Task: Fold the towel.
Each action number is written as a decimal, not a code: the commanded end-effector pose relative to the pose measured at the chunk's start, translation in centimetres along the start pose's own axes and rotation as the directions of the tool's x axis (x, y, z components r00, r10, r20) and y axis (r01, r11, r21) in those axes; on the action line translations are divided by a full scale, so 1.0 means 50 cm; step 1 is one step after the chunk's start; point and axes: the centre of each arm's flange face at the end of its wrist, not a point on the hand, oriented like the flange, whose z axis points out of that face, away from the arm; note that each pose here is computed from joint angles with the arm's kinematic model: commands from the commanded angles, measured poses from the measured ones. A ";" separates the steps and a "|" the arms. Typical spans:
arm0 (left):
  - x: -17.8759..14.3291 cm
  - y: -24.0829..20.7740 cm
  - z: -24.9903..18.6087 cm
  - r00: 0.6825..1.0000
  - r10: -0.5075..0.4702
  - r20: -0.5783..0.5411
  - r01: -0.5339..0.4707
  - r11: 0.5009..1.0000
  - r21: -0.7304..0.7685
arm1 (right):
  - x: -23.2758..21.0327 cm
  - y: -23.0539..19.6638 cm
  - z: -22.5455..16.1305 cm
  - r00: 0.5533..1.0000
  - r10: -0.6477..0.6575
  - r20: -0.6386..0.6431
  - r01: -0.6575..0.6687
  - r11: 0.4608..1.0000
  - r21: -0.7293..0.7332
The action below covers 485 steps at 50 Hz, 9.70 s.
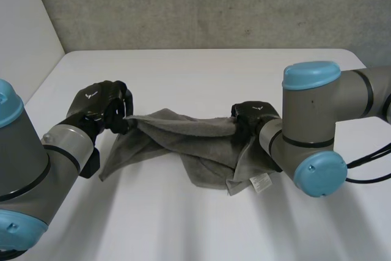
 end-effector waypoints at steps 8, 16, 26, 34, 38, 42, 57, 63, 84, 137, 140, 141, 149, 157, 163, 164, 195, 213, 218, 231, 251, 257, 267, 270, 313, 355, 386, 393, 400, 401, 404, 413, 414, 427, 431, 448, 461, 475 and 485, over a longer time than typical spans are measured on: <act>-0.002 0.072 0.073 0.999 0.022 -0.029 -0.024 0.997 -0.069 | -0.015 -0.064 -0.061 0.819 -0.573 0.037 0.569 0.819 0.081; 0.016 0.029 0.191 0.984 0.176 -0.034 -0.175 0.983 0.049 | -0.030 -0.174 -0.011 0.754 -0.635 -0.167 0.650 0.688 0.321; 0.119 -0.395 0.127 0.981 0.190 -0.046 -0.085 0.627 0.775 | -0.043 -0.547 -0.202 0.753 -0.244 -0.611 0.621 -0.043 0.782; 0.104 -0.448 0.099 0.986 0.166 -0.002 -0.089 0.538 0.838 | -0.080 -0.478 -0.154 0.752 -0.566 -0.339 0.492 0.138 0.860; 0.038 -0.344 0.143 0.983 0.175 0.057 -0.163 0.684 0.711 | -0.063 -0.389 -0.085 0.714 -0.682 -0.162 0.519 0.359 0.776; 0.013 -0.264 0.151 0.980 0.187 0.068 -0.189 0.763 0.618 | -0.064 -0.328 -0.055 0.671 -0.737 -0.079 0.568 0.442 0.694; -0.064 0.025 0.103 0.947 0.318 0.048 -0.320 0.915 0.245 | -0.049 -0.068 0.058 0.523 -0.845 0.114 0.777 0.528 0.344; -0.066 0.034 0.086 0.937 0.346 0.050 -0.348 0.910 0.226 | -0.059 -0.011 0.055 0.540 -0.823 0.176 0.772 0.568 0.285; -0.090 -0.031 0.058 0.939 0.320 0.125 -0.343 0.891 0.299 | 0.008 -0.007 0.035 0.975 -0.217 0.053 0.209 0.969 0.131; -0.107 -0.074 0.040 0.976 0.185 0.118 -0.216 0.907 0.362 | 0.021 0.097 0.052 0.973 0.232 0.019 -0.233 0.971 0.046; -0.108 -0.074 0.040 0.976 0.183 0.119 -0.214 0.907 0.362 | 0.011 0.098 0.064 0.974 0.223 0.031 -0.225 0.973 0.052; -0.107 -0.074 0.040 0.977 0.179 0.116 -0.209 0.908 0.363 | 0.011 0.098 0.071 0.975 0.218 0.030 -0.220 0.974 0.055; -0.104 -0.083 0.036 0.982 0.157 0.105 -0.185 0.906 0.380 | 0.001 0.086 0.099 0.976 0.213 0.047 -0.217 0.973 0.084; -0.104 -0.090 0.031 0.983 0.152 0.107 -0.182 0.906 0.383 | -0.025 0.084 0.118 0.977 0.199 0.075 -0.205 0.975 0.088; -0.104 -0.090 0.031 0.983 0.150 0.108 -0.180 0.907 0.381 | -0.030 0.094 0.133 0.978 0.197 0.070 -0.200 0.978 0.052; -0.104 -0.090 0.031 0.983 0.150 0.108 -0.180 0.907 0.381 | -0.030 0.094 0.133 0.978 0.197 0.070 -0.200 0.978 0.052; -0.104 -0.089 0.027 0.983 0.150 0.106 -0.179 0.912 0.370 | 0.090 -0.111 0.004 0.988 -0.136 -0.076 0.152 0.949 0.276; -0.094 -0.059 0.018 0.984 0.158 0.083 -0.176 0.932 0.317 | 0.102 -0.096 -0.013 0.967 -0.238 -0.090 0.253 0.938 0.238; -0.098 -0.042 0.025 0.983 0.160 0.085 -0.178 0.942 0.283 | 0.093 -0.041 0.002 0.880 -0.467 -0.084 0.474 0.871 0.126; -0.117 -0.001 0.060 0.980 0.173 0.100 -0.191 0.960 0.207 | 0.107 -0.005 0.081 0.860 -0.494 -0.123 0.504 0.861 0.064; -0.119 0.000 0.057 0.981 0.166 0.105 -0.184 0.961 0.206 | 0.129 0.033 -0.037 0.951 -0.293 -0.102 0.293 0.956 -0.015; -0.117 -0.001 0.056 0.981 0.165 0.103 -0.183 0.961 0.208 | 0.127 0.069 -0.031 0.961 -0.261 -0.088 0.259 0.965 -0.031; -0.117 -0.001 0.055 0.981 0.165 0.103 -0.183 0.961 0.208 | 0.120 0.094 0.027 0.973 -0.214 -0.090 0.215 0.977 -0.006; -0.117 -0.001 0.054 0.981 0.165 0.103 -0.183 0.961 0.208 | 0.118 0.093 0.041 0.976 -0.201 -0.090 0.202 0.979 0.003; -0.100 -0.027 0.002 0.966 0.244 0.082 -0.247 0.969 0.025 | 0.156 -0.171 -0.153 0.736 -0.657 -0.162 0.670 0.741 0.037; 0.021 -0.188 0.168 0.946 0.311 0.096 -0.324 0.867 0.378 | 0.126 -0.300 -0.030 0.574 -0.566 -0.592 0.805 0.523 0.280; 0.308 0.191 0.053 0.809 0.383 -0.445 -0.414 0.910 0.030 | 0.140 -0.118 -0.003 0.629 -0.639 -0.442 0.748 0.653 0.122; 0.359 0.231 0.069 0.780 0.383 -0.495 -0.450 0.893 -0.017 | 0.142 -0.109 -0.001 0.632 -0.642 -0.434 0.745 0.657 0.112; 0.384 0.231 0.110 0.784 0.384 -0.488 -0.425 0.905 0.030 | 0.144 -0.098 0.002 0.632 -0.644 -0.430 0.744 0.660 0.104; 0.384 0.231 0.110 0.784 0.384 -0.488 -0.425 0.905 0.030 | 0.144 -0.098 0.002 0.632 -0.644 -0.430 0.744 0.660 0.104; 0.391 0.232 0.122 0.783 0.386 -0.488 -0.418 0.907 0.046 | 0.149 -0.092 0.004 0.633 -0.645 -0.428 0.742 0.664 0.096; 0.402 0.255 0.150 0.777 0.384 -0.499 -0.430 0.903 0.025 | 0.151 -0.080 0.013 0.635 -0.650 -0.417 0.740 0.668 0.085; 0.402 0.262 0.152 0.774 0.382 -0.505 -0.437 0.899 0.010 | 0.151 -0.078 0.013 0.635 -0.651 -0.416 0.740 0.668 0.084; 0.409 0.270 0.166 0.768 0.377 -0.517 -0.433 0.901 0.014 | 0.151 -0.069 0.019 0.635 -0.654 -0.412 0.740 0.668 0.079; 0.412 0.262 0.165 0.767 0.377 -0.520 -0.430 0.903 0.021 | 0.150 -0.063 0.022 0.636 -0.657 -0.405 0.739 0.669 0.075; 0.361 0.143 0.155 0.824 0.386 -0.414 -0.391 0.917 0.076 | 0.149 -0.074 0.018 0.630 -0.656 -0.416 0.743 0.665 0.077; 0.348 0.162 0.158 0.835 0.385 -0.392 -0.378 0.920 0.100 | 0.188 -0.091 0.008 0.621 -0.650 -0.437 0.731 0.682 0.023; 0.217 0.048 0.110 0.910 0.323 -0.259 -0.319 0.946 0.058 | 0.199 -0.154 -0.081 0.814 -0.543 -0.207 0.560 0.828 0.027; 0.114 0.023 0.090 0.946 0.292 -0.143 -0.284 0.956 0.075 | 0.093 -0.091 -0.073 0.871 -0.470 0.145 0.463 0.883 0.082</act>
